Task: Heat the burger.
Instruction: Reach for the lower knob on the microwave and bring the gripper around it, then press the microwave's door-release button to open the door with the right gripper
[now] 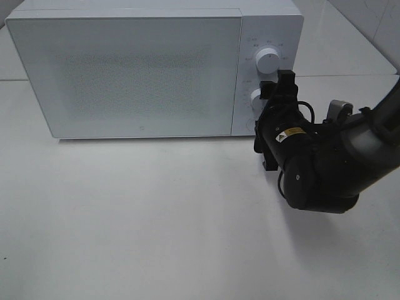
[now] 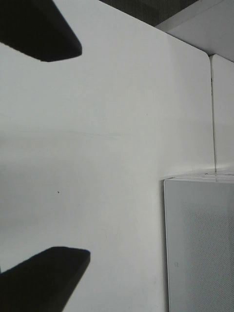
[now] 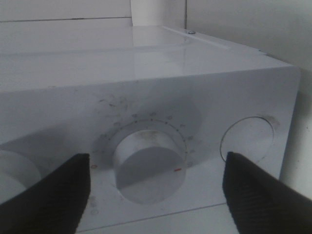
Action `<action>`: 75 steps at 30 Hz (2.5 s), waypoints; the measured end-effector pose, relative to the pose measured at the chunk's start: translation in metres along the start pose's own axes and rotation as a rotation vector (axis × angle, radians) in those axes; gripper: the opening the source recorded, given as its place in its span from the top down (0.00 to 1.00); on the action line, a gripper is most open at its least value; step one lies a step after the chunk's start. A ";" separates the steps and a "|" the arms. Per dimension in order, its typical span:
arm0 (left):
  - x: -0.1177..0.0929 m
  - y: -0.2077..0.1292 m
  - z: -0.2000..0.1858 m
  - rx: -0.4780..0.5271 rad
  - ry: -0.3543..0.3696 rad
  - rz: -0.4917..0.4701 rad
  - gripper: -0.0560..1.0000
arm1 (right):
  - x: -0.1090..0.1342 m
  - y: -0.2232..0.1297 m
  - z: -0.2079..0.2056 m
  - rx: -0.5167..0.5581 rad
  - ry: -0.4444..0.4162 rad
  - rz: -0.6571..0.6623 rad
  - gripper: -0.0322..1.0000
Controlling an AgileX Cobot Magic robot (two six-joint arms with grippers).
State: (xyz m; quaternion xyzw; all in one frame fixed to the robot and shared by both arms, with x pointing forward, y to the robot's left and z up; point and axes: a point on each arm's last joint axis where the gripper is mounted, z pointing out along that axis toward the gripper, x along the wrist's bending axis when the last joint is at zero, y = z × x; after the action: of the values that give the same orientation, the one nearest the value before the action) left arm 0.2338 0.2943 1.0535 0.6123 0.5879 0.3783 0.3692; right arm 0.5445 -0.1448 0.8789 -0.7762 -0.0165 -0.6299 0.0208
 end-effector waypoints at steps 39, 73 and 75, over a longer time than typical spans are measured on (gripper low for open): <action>0.000 0.000 0.000 0.000 0.000 0.000 0.03 | 0.074 0.058 -0.088 0.797 -0.559 -1.509 0.24; 0.000 0.000 0.000 0.000 0.000 0.000 0.03 | 0.146 0.131 -0.310 0.573 -0.311 -1.639 0.24; 0.000 0.000 0.000 0.000 0.000 0.000 0.03 | 0.141 0.133 -0.313 0.556 -0.319 -1.632 0.24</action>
State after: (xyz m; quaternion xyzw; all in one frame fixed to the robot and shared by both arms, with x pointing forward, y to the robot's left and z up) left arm 0.2338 0.2943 1.0535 0.6123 0.5879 0.3783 0.3692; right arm 0.2746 -0.2940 1.0794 -0.5677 -0.7224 -0.3051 -0.2504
